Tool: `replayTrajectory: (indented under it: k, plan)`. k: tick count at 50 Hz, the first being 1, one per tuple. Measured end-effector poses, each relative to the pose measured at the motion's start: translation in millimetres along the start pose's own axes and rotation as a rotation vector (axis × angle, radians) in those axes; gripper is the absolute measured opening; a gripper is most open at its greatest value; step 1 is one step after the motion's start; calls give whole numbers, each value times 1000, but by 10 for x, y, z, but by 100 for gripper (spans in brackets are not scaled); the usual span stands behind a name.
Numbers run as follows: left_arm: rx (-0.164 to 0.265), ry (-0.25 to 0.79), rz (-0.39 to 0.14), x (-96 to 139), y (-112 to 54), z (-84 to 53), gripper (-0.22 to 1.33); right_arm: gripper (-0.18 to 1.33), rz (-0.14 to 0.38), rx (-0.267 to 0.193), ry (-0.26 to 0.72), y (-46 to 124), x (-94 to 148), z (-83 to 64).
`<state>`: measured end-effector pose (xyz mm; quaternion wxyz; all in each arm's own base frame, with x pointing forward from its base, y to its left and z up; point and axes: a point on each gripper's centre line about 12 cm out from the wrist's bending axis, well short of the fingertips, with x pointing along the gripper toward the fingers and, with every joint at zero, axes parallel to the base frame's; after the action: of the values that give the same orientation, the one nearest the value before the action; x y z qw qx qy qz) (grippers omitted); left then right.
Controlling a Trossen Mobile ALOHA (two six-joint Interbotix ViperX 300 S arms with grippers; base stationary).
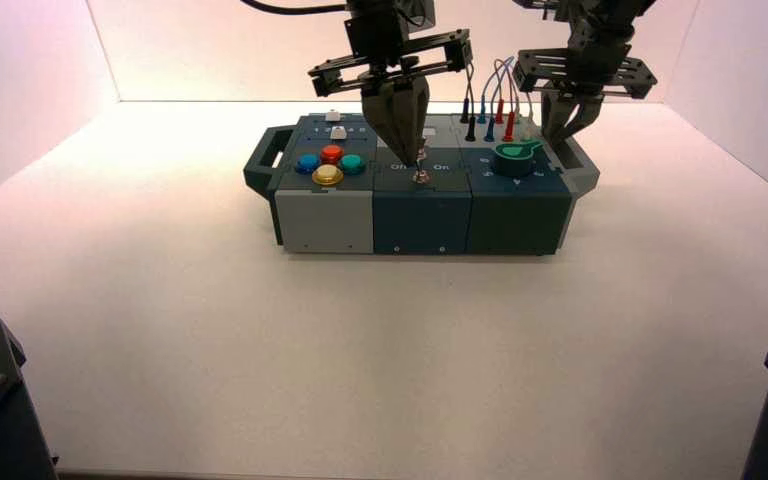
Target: Flip the bottom switch on with the left gripper.
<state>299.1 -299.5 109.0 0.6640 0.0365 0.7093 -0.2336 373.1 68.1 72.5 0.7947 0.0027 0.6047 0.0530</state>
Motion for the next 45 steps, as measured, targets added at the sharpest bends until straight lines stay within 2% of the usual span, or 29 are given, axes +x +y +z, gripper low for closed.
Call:
replayTrajectory:
  k: [16, 24, 39, 45]
  plan:
    - [30, -10, -9, 30, -162, 62, -17, -16, -1, -4, 0, -1, 0, 0]
    - [60, 9, -11, 65, -287, -3, -17, -16, -1, -6, -3, 3, 7, -9]
    - [62, 4, -7, 40, -275, -1, -17, -16, -1, -6, -1, 2, 11, -19]
    - [68, -9, -13, -37, -300, -16, -17, -16, -1, -4, -5, -3, -3, -17]
